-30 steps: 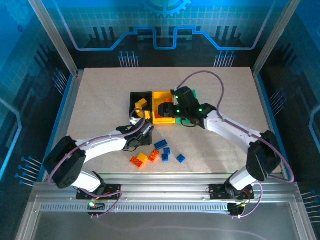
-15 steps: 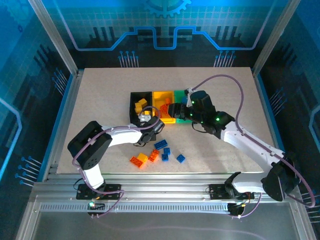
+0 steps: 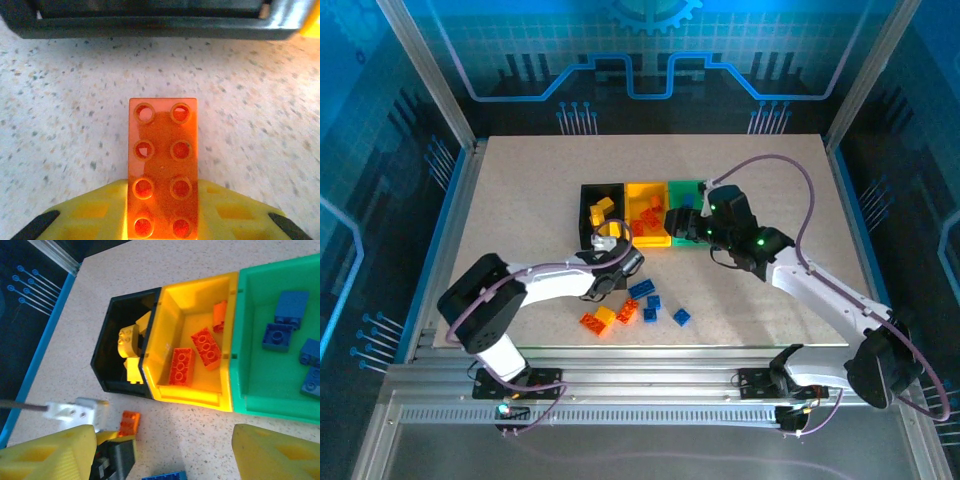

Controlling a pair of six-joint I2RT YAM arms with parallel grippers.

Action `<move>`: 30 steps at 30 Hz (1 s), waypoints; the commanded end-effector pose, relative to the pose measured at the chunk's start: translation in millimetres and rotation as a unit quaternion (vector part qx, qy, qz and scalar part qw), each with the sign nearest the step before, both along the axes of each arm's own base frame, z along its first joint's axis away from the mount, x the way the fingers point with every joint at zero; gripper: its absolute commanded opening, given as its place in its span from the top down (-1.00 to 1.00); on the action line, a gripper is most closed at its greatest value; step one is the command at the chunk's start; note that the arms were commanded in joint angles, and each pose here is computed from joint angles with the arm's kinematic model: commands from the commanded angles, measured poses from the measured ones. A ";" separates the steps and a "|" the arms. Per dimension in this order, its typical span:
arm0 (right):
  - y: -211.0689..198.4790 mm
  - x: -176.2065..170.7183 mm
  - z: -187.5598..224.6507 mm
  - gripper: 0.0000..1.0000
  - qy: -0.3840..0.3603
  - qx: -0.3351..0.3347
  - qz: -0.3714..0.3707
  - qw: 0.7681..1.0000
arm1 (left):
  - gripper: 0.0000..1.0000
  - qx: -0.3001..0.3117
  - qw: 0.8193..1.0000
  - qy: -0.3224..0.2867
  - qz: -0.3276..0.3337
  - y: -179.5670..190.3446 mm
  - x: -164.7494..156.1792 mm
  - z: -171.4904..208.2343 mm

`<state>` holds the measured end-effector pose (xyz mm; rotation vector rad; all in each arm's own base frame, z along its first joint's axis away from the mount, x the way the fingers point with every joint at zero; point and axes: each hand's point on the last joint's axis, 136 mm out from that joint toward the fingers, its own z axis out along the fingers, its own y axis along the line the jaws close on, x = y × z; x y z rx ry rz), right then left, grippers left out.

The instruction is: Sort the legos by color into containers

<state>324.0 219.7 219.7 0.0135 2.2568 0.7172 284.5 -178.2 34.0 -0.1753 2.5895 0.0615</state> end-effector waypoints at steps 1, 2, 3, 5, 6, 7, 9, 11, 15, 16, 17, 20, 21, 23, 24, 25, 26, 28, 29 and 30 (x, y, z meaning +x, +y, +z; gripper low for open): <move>-12.4 0.8 6.7 -0.47 -0.010 0.016 -0.022 1.000 | 0.42 -0.015 1.000 -0.020 -0.017 -6.1 -11.1 38.9; -15.8 -0.6 4.2 -0.47 -0.007 0.016 -0.026 1.000 | 0.41 -0.022 0.999 -0.028 -0.025 -10.9 -10.9 50.8; -19.8 -1.8 0.8 -0.47 -0.004 0.015 -0.031 0.999 | 0.41 -0.029 0.998 -0.034 -0.032 -15.5 -10.3 60.2; -28.7 -4.9 -8.4 -0.47 0.006 0.011 -0.044 0.999 | 0.41 -0.055 0.996 -0.048 -0.047 -31.1 -2.1 82.0; -31.8 -5.6 -9.4 -0.47 0.008 0.012 -0.048 0.999 | 0.41 -0.061 0.995 -0.054 -0.053 -38.0 2.9 89.9; -37.6 -9.3 -20.6 -0.47 0.020 0.007 -0.055 0.998 | 0.40 -0.067 0.994 -0.062 -0.060 -47.1 10.5 99.9; -44.2 -13.8 -29.4 -0.47 0.030 0.003 -0.061 0.998 | 0.39 -0.068 0.992 -0.074 -0.073 -64.9 27.7 111.4; -49.8 -19.2 -36.7 -0.47 0.041 -0.003 -0.066 0.997 | 0.38 -0.063 0.991 -0.082 -0.082 -83.0 50.0 118.6; -59.0 -29.3 -46.3 -0.47 0.055 -0.015 -0.071 0.996 | 0.38 -0.057 0.993 -0.073 -0.071 -96.7 97.5 110.4; -61.0 -32.6 -48.2 -0.47 0.059 -0.017 -0.071 0.996 | 0.39 -0.056 0.994 -0.066 -0.062 -95.5 110.0 105.2; -62.4 -35.6 -50.5 -0.47 0.063 -0.020 -0.070 0.995 | 0.40 -0.055 0.995 -0.059 -0.053 -92.7 121.5 99.8; -63.9 -44.9 -57.0 -0.47 0.077 -0.023 -0.063 0.995 | 0.41 -0.050 0.997 -0.046 -0.031 -85.8 148.1 85.8; -64.0 -48.3 -60.2 -0.47 0.084 -0.024 -0.060 0.994 | 0.41 -0.049 0.998 -0.042 -0.027 -84.8 153.5 82.0; -64.9 -55.8 -68.1 -0.47 0.098 -0.028 -0.055 0.993 | 0.40 -0.047 0.998 -0.032 -0.021 -84.9 164.0 74.5; -65.3 -59.1 -72.5 -0.47 0.105 -0.030 -0.052 0.993 | 0.38 -0.045 0.998 -0.027 -0.022 -86.7 167.0 70.4; -65.5 -62.7 -76.7 -0.47 0.114 -0.032 -0.049 0.992 | 0.32 -0.042 0.999 -0.024 -0.022 -87.9 169.8 68.7; -64.3 -66.7 -81.0 -0.48 0.123 -0.034 -0.041 0.991 | 0.24 -0.038 0.999 -0.018 -0.021 -87.9 171.0 64.5; -63.2 -75.0 -89.0 -0.48 0.144 -0.040 -0.028 0.988 | 0.06 -0.041 0.999 -0.017 -0.022 -89.8 173.1 64.7; -62.4 -79.7 -93.2 -0.49 0.155 -0.043 -0.019 0.987 | -0.04 -0.045 0.999 -0.017 -0.023 -90.8 172.9 66.7; -60.7 -84.4 -97.5 -0.50 0.166 -0.045 -0.009 0.985 | -0.13 -0.050 0.998 -0.018 -0.024 -92.0 172.6 69.6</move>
